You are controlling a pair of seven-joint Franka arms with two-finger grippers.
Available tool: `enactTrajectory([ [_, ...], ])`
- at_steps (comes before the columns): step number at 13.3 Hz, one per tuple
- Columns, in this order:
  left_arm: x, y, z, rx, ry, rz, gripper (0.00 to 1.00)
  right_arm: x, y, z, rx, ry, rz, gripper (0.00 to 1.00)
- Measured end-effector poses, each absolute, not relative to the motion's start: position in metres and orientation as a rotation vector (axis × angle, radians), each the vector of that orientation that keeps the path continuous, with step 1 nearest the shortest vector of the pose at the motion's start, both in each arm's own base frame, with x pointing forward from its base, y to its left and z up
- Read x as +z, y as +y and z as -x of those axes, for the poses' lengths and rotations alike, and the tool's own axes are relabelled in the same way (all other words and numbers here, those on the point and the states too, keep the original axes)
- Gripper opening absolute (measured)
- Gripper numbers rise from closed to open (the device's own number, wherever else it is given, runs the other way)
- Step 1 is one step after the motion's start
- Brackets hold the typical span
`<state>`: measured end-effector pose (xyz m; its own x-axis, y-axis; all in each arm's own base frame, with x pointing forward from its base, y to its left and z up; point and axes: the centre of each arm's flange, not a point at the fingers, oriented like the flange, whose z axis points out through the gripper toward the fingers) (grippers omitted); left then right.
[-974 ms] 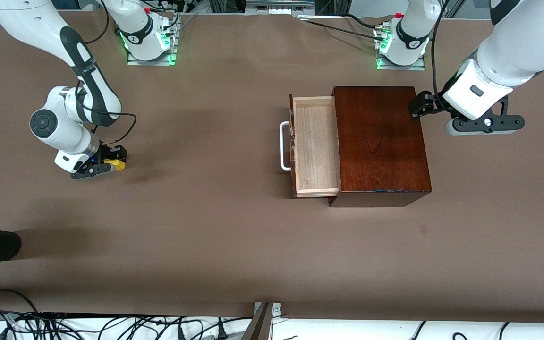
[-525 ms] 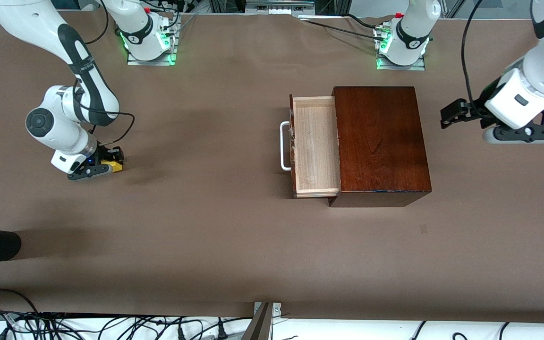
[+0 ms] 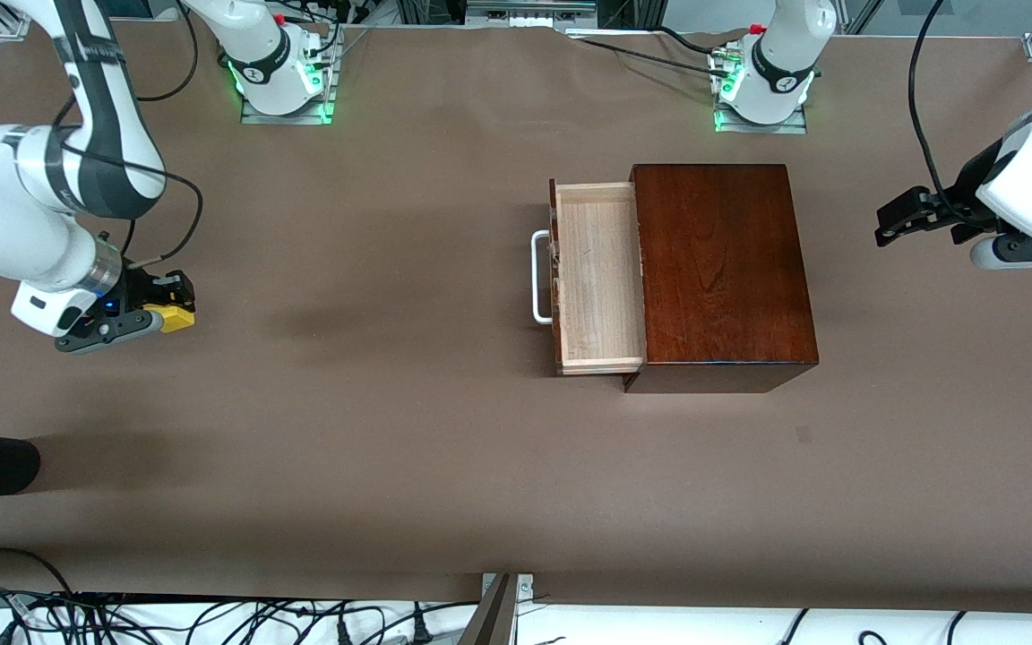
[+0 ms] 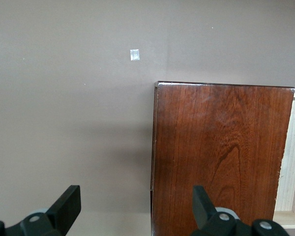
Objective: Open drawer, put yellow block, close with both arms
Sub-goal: 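Close the right gripper on the yellow cube and lift it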
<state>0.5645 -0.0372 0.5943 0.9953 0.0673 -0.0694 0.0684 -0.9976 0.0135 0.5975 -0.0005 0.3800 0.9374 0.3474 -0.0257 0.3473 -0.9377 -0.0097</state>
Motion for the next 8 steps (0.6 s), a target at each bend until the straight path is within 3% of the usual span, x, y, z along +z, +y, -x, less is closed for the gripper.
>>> enactTrajectory([
  [3, 0.596, -0.042, -0.563, -0.1, 0.095, -3.123, 1.0, 0.423, 0.046, -0.611, 0.014, -0.671, 3.053, 0.56],
  [8, 0.599, -0.035, -0.565, -0.076, 0.115, -3.122, 1.0, 0.445, 0.144, -0.607, -0.037, -0.925, 2.984, 0.56],
])
